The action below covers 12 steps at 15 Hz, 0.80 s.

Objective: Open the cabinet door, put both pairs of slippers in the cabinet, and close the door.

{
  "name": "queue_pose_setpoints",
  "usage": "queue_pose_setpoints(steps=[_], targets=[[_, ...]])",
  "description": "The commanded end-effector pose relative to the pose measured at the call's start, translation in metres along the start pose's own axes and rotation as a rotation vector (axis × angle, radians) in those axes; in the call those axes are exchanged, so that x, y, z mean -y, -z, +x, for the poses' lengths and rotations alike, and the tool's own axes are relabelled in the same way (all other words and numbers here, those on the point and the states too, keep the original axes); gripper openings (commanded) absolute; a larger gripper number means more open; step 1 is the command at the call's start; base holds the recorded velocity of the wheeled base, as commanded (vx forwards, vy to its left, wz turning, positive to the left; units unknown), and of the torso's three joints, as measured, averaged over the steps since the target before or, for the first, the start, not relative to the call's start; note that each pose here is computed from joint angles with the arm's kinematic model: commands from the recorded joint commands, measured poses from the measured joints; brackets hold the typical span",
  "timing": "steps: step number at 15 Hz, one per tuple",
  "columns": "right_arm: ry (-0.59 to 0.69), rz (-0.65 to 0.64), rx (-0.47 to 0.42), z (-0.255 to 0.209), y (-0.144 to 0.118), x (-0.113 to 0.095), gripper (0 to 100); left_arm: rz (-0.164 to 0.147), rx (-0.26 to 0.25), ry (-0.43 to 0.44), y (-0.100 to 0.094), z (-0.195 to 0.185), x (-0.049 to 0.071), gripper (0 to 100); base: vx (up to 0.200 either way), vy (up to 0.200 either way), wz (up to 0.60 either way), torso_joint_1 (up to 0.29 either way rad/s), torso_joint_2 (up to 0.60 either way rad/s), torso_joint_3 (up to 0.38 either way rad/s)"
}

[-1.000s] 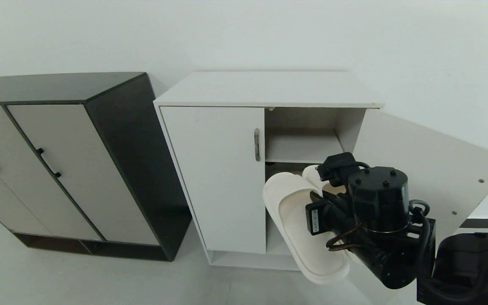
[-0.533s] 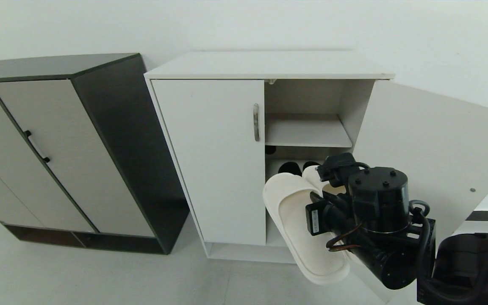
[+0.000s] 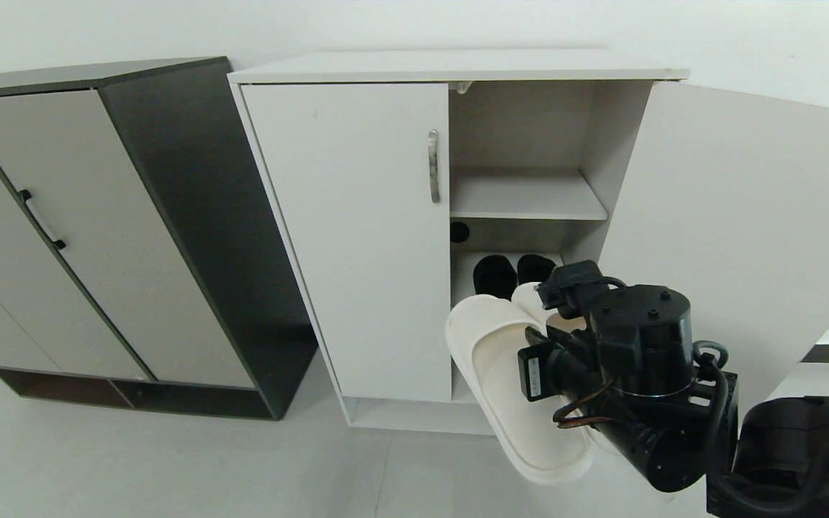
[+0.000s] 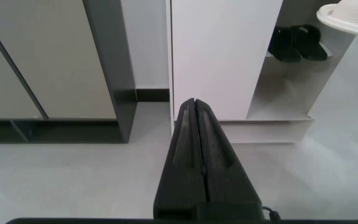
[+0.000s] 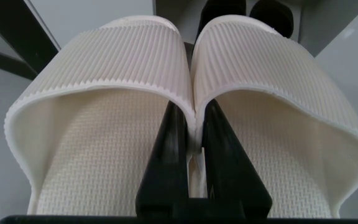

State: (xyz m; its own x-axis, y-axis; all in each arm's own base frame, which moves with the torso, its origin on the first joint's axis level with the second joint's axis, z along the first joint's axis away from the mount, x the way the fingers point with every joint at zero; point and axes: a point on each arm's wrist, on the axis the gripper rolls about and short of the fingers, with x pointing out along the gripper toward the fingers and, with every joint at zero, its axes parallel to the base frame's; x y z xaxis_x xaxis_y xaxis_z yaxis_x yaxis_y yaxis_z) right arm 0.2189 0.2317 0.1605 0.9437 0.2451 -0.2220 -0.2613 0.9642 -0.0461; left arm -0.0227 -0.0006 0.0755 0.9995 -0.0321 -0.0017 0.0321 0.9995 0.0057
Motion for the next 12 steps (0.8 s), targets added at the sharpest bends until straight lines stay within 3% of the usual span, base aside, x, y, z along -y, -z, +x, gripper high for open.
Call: queue_pose_setpoints(steps=[1, 4, 12], targets=[[0.000, -0.001, -0.001, 0.0003, 0.0004, -0.0002, 0, 0.000, -0.001, 0.000, 0.0000, 0.0001, 0.0000, 0, 0.000, 0.000, 0.00, -0.002, 0.08, 0.076], [-0.002, -0.002, -0.002, 0.0004, 0.0008, -0.0008, 0, 0.000, -0.001, 0.000, 0.0000, 0.0001, 0.0000, 0, 0.000, 0.000, -0.40, 0.003, 0.01, 0.013], [-0.023, 0.005, 0.011, 0.0039, 0.0037, -0.0027, 0, 0.000, -0.001, 0.000, 0.0000, 0.0001, 0.0000, 0, 0.000, 0.000, 0.00, 0.000, 0.00, 0.000]])
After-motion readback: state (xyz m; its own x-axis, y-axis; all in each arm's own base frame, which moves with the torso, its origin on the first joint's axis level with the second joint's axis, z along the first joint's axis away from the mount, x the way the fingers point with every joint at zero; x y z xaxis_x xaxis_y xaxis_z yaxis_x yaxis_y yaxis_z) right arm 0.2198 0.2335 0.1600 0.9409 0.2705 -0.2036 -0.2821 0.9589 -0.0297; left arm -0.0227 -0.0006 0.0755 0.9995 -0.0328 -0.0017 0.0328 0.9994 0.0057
